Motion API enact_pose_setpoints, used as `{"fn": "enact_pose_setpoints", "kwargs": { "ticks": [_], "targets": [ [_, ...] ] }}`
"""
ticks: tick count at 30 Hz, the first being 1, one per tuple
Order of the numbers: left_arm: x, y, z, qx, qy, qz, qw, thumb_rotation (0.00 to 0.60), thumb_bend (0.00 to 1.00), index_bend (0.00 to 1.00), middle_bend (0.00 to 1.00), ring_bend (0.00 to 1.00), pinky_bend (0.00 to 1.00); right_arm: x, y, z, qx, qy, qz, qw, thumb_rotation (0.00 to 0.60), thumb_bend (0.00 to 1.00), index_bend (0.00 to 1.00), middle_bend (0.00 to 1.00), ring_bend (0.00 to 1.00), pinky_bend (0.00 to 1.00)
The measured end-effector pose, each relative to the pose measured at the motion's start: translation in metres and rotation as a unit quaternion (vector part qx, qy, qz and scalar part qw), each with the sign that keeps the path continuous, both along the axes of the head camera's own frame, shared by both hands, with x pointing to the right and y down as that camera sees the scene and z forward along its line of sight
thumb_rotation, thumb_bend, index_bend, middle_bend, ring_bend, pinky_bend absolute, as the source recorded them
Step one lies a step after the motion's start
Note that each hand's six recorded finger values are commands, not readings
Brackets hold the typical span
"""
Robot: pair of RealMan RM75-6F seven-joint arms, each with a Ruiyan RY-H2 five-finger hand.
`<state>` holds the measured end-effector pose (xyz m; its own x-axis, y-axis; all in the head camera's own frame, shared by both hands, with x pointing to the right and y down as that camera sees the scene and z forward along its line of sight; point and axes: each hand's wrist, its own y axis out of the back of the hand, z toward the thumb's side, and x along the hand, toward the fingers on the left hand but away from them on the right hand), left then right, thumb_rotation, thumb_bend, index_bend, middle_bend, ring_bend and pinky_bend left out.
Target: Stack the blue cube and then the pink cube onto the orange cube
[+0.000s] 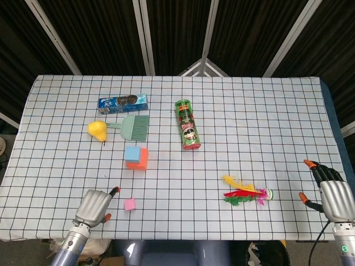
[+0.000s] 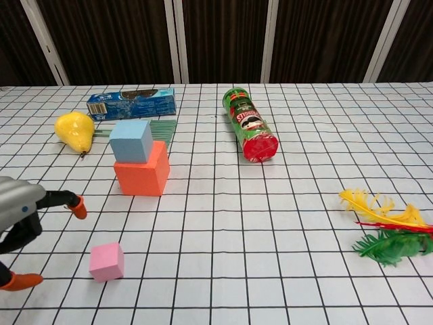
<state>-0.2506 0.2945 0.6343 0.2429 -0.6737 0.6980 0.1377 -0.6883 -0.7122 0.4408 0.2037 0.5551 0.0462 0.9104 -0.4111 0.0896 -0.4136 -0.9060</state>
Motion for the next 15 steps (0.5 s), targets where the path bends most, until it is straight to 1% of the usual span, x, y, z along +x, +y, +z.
{"fn": "enact_pose_setpoints", "kwargs": {
  "ticks": [7,15],
  "targets": [
    [0.023,0.018,0.013,0.031,0.011,0.013,0.9994,0.6,0.21,0.24,0.9,0.65,0.84,-0.002,0.0,0.002,-0.003,-0.002,-0.004,1.0,0.6,0.3,0.18,0.2,0.22,0.24],
    [0.04,0.021,0.018,0.066,0.037,0.012,0.997,0.6,0.21,0.25,0.9,0.65,0.84,0.0,0.0,0.0,-0.001,-0.004,-0.002,1.0,0.6,0.3,0.18,0.2,0.22,0.24]
  ]
}}
